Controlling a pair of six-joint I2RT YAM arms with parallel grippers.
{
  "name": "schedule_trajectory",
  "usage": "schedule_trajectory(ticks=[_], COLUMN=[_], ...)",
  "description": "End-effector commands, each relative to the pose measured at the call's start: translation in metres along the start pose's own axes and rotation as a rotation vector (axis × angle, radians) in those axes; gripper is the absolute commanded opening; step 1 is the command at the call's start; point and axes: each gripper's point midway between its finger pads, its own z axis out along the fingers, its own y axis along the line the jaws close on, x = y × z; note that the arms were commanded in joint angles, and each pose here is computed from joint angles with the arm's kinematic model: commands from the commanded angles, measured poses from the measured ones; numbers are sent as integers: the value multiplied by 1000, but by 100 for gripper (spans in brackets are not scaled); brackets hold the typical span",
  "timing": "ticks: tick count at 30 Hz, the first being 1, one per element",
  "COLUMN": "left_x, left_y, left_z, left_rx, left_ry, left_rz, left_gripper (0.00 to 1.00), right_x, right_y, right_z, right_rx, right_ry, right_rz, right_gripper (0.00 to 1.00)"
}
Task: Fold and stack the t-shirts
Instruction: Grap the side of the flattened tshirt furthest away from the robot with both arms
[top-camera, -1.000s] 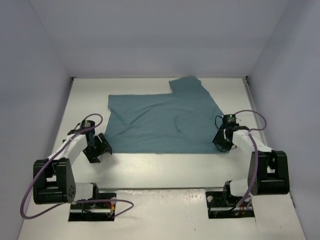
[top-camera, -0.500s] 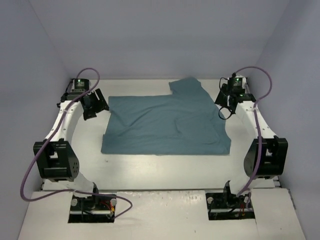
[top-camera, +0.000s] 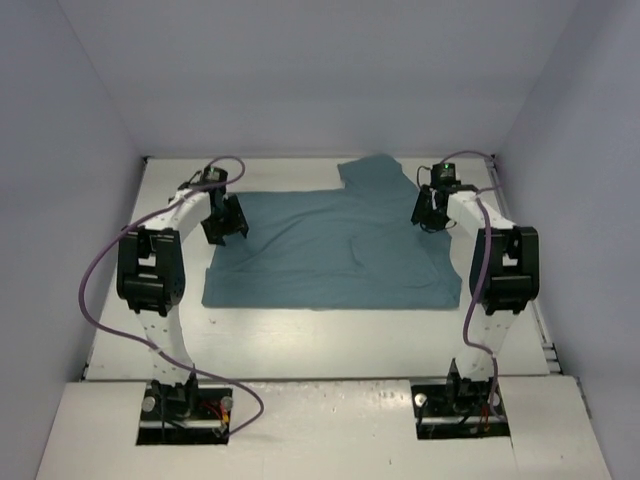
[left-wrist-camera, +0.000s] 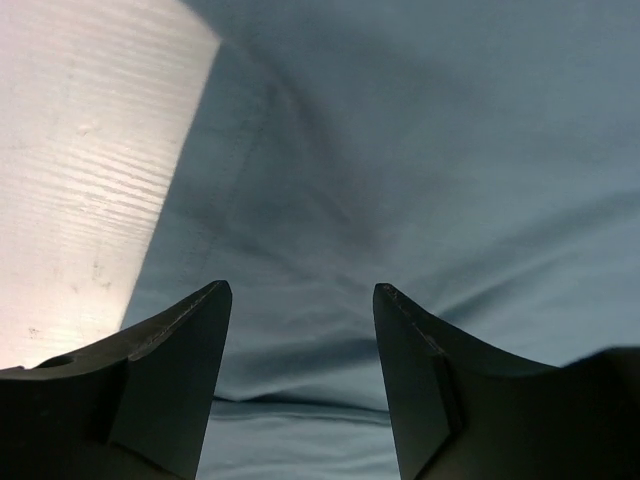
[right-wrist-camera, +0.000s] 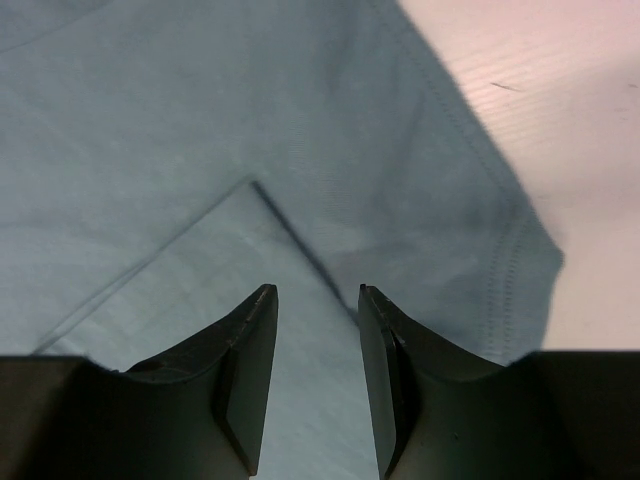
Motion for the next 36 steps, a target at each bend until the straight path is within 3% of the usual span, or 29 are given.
schedule_trajectory(ticks=[1, 10, 16, 19, 26, 31, 36], left_x=[4, 70, 78, 46, -79, -131, -146], left_y=[13, 48, 63, 54, 1, -8, -3], left_z=[4, 12, -1, -17, -79, -74, -41], left_rx=[-41, -94, -121, -98, 19, 85, 58], left_ry=[-32, 47, 39, -32, -272, -320, -294], left_rz=[-60, -135, -127, -85, 113, 192, 333], left_gripper=[55, 53, 53, 54, 61, 62, 63], right_x=[-15, -3, 5, -14, -82, -124, -140], right_y=[20, 10, -1, 5, 33, 52, 52], right_z=[-20, -22, -24, -27, -24, -14, 7], right_rx=[-33, -5, 36, 25, -99, -189, -225], right_ry=[-96, -87, -86, -124, -207, -261, -270], right_rz=[-16, -15, -23, -29, -84, -203, -263], right_gripper=[36, 36, 36, 36, 35, 35, 36])
